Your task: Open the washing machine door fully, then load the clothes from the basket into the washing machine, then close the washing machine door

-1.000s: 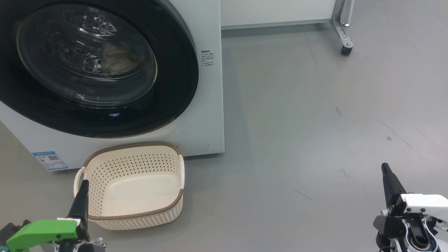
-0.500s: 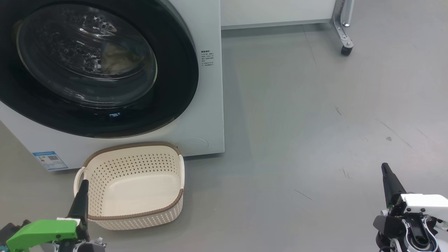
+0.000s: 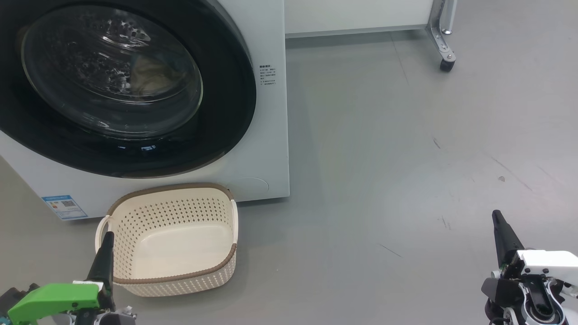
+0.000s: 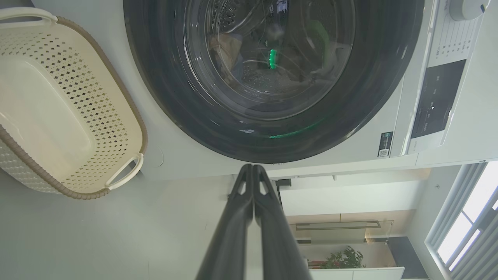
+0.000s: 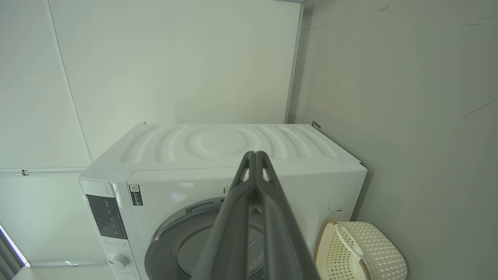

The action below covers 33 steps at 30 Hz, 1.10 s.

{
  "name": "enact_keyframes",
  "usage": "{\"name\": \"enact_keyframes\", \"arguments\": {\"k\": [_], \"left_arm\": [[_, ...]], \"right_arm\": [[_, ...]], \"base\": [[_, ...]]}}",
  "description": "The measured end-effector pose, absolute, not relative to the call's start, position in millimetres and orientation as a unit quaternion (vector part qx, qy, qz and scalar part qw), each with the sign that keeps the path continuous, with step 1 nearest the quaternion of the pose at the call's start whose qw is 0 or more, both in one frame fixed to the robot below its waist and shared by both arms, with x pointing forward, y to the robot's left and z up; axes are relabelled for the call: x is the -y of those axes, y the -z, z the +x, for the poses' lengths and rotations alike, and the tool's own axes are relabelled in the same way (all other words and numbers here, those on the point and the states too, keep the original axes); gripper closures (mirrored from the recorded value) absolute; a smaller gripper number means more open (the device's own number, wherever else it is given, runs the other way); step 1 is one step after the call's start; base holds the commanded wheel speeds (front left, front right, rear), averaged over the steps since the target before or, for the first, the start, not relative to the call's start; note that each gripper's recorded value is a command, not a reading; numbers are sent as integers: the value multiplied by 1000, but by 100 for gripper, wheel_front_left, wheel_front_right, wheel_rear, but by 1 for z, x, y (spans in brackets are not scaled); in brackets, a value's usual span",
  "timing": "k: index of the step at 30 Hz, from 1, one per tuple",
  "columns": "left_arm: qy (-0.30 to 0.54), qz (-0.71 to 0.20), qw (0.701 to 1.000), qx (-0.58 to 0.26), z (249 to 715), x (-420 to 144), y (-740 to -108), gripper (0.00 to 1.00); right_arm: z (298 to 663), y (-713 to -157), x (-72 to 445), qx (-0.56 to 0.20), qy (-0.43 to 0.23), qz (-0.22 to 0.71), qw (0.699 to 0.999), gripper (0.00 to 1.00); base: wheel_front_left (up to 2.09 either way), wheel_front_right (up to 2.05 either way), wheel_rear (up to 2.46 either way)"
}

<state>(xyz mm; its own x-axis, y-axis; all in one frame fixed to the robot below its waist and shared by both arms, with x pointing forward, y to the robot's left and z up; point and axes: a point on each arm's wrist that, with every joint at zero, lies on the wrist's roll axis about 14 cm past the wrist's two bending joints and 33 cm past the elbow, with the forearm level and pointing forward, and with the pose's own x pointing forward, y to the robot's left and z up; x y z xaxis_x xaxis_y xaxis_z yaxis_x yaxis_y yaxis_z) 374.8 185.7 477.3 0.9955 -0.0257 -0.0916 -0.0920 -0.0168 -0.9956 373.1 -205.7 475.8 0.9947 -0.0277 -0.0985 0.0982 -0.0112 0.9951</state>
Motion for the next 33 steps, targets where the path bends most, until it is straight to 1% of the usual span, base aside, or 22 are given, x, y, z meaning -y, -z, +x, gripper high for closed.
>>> {"name": "enact_keyframes", "arguments": {"k": [33], "left_arm": [[-24, -713, 699, -39, 375, -187, -478, 100]], "right_arm": [[373, -476, 206, -25, 45, 710, 703, 100]], "base": [[0, 0, 0]]}}
